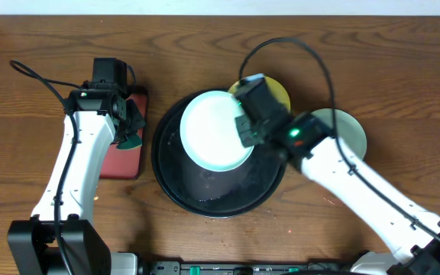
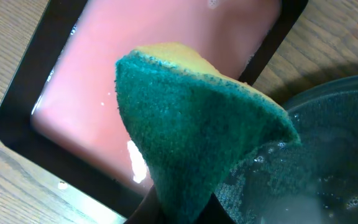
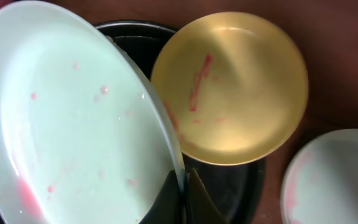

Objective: Clean dirty plates on tray and stack at the side
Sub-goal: 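Stack the plate on the first pale green plate and release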

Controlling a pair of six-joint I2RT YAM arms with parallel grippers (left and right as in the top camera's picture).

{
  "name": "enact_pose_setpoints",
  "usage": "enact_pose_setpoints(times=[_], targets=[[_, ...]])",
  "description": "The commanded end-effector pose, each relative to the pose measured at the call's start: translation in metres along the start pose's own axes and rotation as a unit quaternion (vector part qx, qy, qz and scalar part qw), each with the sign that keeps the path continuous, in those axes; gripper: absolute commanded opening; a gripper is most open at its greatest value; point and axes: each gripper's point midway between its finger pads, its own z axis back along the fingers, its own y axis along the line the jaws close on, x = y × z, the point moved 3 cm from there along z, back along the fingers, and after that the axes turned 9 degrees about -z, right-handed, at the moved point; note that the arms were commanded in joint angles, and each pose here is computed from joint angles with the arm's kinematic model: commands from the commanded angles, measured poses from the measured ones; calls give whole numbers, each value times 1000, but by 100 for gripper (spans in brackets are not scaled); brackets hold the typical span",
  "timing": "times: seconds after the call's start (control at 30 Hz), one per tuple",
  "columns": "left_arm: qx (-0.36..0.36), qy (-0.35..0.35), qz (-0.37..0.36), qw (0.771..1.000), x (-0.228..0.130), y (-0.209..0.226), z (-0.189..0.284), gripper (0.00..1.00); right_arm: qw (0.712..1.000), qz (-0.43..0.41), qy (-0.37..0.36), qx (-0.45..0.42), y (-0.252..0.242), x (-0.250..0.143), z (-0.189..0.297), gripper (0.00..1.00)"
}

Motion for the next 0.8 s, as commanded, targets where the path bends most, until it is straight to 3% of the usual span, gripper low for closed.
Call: enact_pose_setpoints(times=[0.0,0.13,0.3,0.53,0.77], targets=[[1,-1,-3,1000,3,0,-1,8,992,-71,31,96,-14,12,13,1],[1,-1,-3,1000,3,0,-1,7,983,-139,31,115,-61,28,21,1],[1,-1,-3,1000,3,0,-1,8,969,-236,30,70,-140,33,26,1],[1,-1,-3,1000,3,0,-1,7,936,-346,44,-58,-246,5,39,1],[1,-1,-3,1000,3,0,-1,8,910,-389,73,-124,-290,-29,30,1]])
